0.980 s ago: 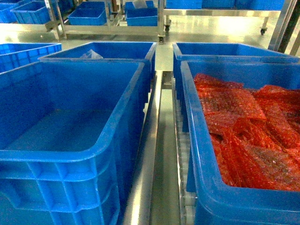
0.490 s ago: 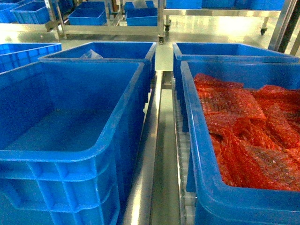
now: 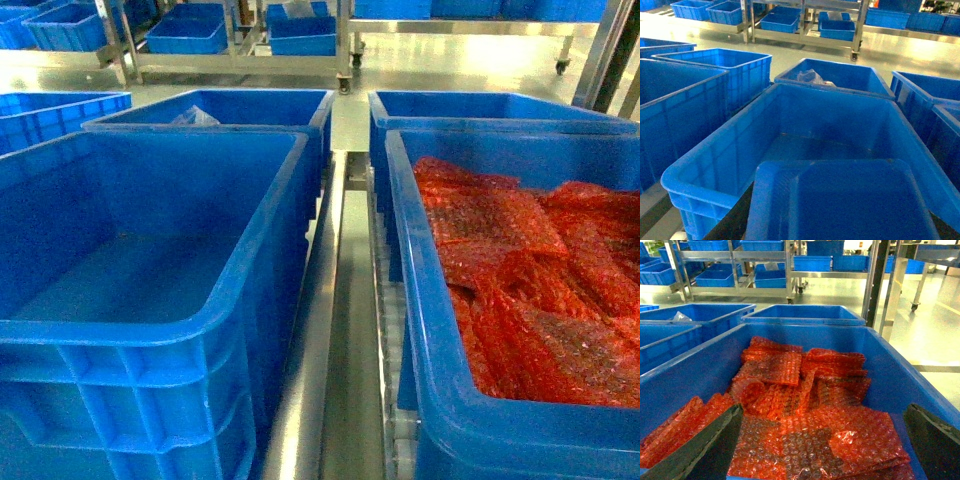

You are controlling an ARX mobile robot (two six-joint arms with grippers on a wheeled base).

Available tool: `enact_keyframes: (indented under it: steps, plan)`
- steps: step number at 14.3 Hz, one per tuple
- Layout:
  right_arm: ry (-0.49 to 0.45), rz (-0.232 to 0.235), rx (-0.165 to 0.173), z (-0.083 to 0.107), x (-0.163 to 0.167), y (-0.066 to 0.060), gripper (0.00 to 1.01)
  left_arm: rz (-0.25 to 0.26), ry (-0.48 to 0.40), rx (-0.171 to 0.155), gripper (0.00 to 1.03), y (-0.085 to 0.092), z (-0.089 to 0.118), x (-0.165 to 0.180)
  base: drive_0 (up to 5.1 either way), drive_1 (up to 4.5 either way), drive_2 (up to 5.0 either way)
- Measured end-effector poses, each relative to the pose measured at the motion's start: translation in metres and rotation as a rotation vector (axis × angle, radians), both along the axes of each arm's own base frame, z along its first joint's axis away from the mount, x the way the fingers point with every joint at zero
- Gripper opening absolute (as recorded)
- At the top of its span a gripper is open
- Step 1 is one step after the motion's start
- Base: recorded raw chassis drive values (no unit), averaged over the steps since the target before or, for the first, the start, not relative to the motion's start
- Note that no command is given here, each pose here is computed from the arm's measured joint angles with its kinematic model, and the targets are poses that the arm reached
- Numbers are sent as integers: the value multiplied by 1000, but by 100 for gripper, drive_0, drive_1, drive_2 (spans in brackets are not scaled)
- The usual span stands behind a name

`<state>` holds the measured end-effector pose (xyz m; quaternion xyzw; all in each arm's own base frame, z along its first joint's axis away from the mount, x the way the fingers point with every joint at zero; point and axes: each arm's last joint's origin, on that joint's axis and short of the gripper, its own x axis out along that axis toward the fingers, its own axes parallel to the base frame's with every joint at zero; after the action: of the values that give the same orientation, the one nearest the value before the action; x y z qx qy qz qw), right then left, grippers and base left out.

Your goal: Pick blue part to blue bin on bottom shelf

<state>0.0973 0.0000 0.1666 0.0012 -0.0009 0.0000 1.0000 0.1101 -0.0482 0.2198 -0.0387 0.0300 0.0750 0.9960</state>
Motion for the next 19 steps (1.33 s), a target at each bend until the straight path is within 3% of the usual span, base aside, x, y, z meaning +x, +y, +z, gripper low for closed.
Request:
enact_keyframes:
  steps: [19]
  plan:
    - [0,0,0,0,0,0,98,0,0,0,43,0,0,0,0,0,0]
